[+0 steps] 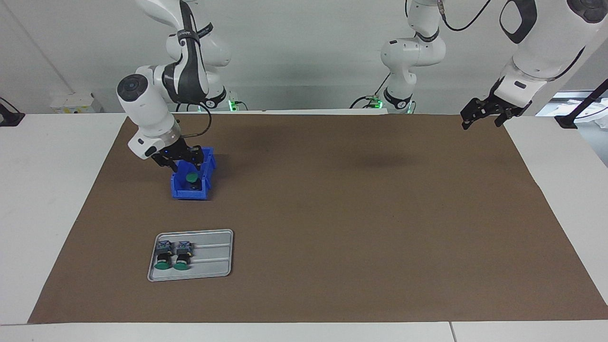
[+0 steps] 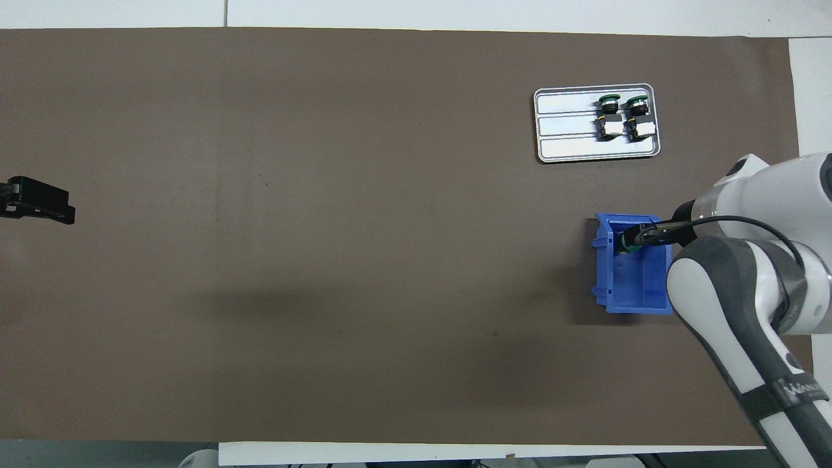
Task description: Place and press button with both arms
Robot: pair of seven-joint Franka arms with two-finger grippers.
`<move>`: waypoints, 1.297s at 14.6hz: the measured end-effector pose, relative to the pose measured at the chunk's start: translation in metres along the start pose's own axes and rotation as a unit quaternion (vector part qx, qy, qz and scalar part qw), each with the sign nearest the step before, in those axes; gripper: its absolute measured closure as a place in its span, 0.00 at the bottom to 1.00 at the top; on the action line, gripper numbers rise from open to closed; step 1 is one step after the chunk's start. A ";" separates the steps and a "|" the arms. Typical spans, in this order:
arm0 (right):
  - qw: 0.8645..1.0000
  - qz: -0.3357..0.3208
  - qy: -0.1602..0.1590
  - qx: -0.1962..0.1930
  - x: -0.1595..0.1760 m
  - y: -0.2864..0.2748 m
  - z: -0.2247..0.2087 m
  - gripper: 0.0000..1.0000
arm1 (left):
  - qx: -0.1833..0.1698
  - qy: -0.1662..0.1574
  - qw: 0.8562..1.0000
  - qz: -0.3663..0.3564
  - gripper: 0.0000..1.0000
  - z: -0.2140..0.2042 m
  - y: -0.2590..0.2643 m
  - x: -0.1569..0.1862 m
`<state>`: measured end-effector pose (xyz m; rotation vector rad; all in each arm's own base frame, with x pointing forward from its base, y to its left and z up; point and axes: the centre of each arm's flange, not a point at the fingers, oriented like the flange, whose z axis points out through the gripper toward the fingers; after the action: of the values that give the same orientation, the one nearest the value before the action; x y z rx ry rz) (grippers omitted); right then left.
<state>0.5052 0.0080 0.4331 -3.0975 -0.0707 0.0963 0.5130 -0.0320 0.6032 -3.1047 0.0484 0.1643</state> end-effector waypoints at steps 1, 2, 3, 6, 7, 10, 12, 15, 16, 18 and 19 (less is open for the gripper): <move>1.000 -0.001 -0.001 0.001 0.004 0.000 -0.024 0.15 | 0.000 0.000 1.000 -0.001 0.00 0.000 -0.001 0.000; 1.000 -0.001 -0.002 0.002 0.007 -0.001 -0.049 0.04 | 0.000 0.000 1.000 -0.002 0.00 0.000 -0.002 0.000; 1.000 -0.001 -0.008 0.004 0.009 0.000 -0.075 0.00 | -0.001 0.000 1.000 -0.003 0.00 0.000 -0.003 0.000; 1.000 0.006 -0.017 0.009 0.015 0.013 -0.148 0.01 | -0.001 0.000 1.000 -0.003 0.00 0.000 -0.003 0.000; 1.000 0.009 -0.012 0.004 0.020 0.021 -0.163 0.00 | -0.001 0.000 1.000 -0.003 0.00 0.000 -0.003 0.000; 1.000 0.015 -0.015 -0.013 0.029 0.035 -0.183 0.00 | -0.001 0.000 1.000 -0.003 0.00 0.000 -0.003 0.000; 1.000 0.014 -0.017 -0.013 0.030 0.036 -0.187 0.00 | -0.001 0.000 1.000 -0.004 0.00 0.000 -0.004 0.000; 1.000 0.013 -0.015 -0.013 0.030 0.035 -0.193 0.00 | -0.001 0.000 1.000 -0.005 0.00 0.000 -0.004 0.000; 1.000 0.012 -0.016 -0.013 0.030 0.033 -0.193 0.00 | -0.001 0.000 1.000 -0.005 0.00 0.000 -0.005 0.000; 1.000 0.005 -0.017 -0.014 0.032 0.027 -0.192 0.00 | -0.001 0.000 1.000 -0.006 0.00 0.000 -0.006 0.000; 1.000 0.003 -0.016 -0.015 0.032 0.023 -0.193 0.01 | -0.001 0.000 1.000 -0.006 0.00 0.000 -0.006 0.000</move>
<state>0.5502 -0.0216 0.6222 -3.1275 -0.0644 0.1479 0.5132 -0.0261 0.6036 -3.1065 0.0290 0.1636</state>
